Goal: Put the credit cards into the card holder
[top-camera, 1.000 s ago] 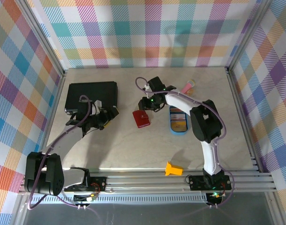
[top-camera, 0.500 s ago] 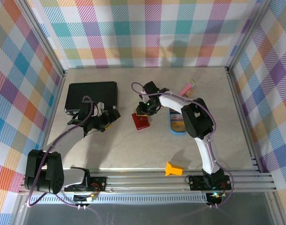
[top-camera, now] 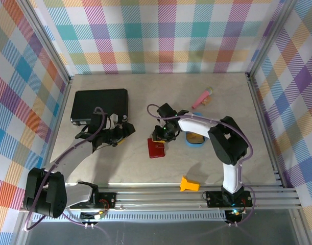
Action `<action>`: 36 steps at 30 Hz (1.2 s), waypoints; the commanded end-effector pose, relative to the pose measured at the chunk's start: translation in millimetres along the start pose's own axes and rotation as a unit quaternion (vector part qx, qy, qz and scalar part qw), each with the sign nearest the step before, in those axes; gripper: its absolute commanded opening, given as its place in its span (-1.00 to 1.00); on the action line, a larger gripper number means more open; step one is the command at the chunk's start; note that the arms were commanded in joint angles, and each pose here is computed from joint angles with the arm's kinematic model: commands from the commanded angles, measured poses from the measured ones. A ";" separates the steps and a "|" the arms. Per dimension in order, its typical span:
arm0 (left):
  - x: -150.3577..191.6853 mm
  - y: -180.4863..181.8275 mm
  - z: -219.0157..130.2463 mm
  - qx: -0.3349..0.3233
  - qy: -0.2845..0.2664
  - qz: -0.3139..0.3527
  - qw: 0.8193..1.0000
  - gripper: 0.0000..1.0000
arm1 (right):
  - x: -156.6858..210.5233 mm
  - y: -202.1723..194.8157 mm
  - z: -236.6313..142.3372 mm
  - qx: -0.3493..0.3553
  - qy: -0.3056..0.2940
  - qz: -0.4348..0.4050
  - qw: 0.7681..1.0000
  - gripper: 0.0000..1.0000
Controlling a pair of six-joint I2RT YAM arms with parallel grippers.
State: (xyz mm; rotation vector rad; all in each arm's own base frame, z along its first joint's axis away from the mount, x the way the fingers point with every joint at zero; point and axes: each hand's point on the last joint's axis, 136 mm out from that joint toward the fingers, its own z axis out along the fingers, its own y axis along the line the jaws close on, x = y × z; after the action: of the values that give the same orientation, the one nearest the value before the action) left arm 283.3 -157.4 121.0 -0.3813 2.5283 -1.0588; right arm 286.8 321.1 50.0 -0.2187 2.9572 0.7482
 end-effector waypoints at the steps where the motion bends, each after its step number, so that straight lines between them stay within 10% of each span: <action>1: 18.5 6.5 2.7 -0.009 0.023 -0.007 1.000 0.56 | -8.0 -3.3 -43.4 0.036 -0.056 0.004 0.998 -0.39; 12: 46.1 -2.4 24.7 0.008 0.063 0.012 0.998 0.06 | 35.6 -2.8 -69.2 0.120 -0.052 -0.021 0.991 -0.32; 36: 66.0 10.1 32.2 0.039 0.097 -0.014 0.994 0.02 | 46.6 11.4 -18.2 0.220 0.019 -0.007 0.975 -0.33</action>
State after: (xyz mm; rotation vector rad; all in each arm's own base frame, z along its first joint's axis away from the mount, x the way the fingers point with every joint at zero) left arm 236.5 -193.0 70.7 -0.3097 2.6779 -1.2018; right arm 243.6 319.5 68.9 -0.2179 3.0264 0.1416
